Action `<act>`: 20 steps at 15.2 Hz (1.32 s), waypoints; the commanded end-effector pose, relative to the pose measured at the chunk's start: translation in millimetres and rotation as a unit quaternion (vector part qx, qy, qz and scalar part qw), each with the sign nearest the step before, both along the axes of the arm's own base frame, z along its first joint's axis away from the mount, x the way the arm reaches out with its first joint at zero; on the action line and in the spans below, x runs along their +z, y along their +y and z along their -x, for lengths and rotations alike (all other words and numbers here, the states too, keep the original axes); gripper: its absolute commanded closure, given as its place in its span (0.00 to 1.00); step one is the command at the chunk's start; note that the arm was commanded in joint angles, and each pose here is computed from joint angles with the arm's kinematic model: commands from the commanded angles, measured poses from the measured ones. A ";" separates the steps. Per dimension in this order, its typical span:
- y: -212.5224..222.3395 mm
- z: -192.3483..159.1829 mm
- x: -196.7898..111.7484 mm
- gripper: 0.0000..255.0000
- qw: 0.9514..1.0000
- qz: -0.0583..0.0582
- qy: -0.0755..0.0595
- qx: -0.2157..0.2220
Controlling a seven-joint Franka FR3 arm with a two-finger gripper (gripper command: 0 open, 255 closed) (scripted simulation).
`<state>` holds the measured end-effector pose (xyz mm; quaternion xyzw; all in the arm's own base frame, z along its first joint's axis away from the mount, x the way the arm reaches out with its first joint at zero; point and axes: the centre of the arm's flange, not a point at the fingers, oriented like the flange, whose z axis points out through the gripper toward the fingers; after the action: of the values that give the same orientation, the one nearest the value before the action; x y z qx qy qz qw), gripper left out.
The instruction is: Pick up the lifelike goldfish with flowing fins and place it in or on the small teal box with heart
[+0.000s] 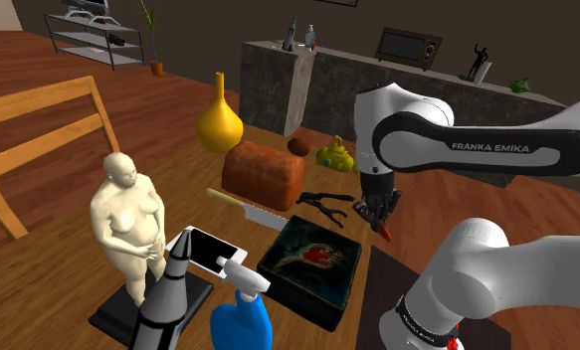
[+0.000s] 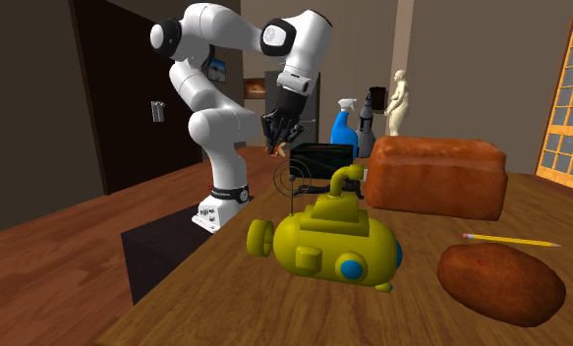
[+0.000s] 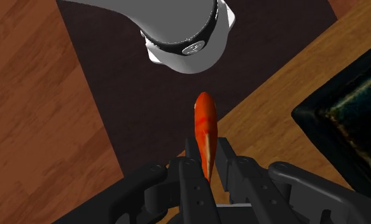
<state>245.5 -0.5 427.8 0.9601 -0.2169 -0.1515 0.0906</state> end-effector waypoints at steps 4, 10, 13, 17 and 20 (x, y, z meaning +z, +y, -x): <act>0.1 0.0 26.1 1.00 1.000 0.000 0.000 0.000; 0.1 0.0 57.8 1.00 1.000 0.000 0.000 0.000; 0.1 0.0 73.6 1.00 1.000 0.000 0.000 0.000; 0.1 0.0 90.2 1.00 1.000 0.000 0.000 0.000; 38.1 -11.4 89.6 1.00 1.000 0.000 0.000 0.000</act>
<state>254.1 25.9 516.6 0.9601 -0.2167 -0.1516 0.0910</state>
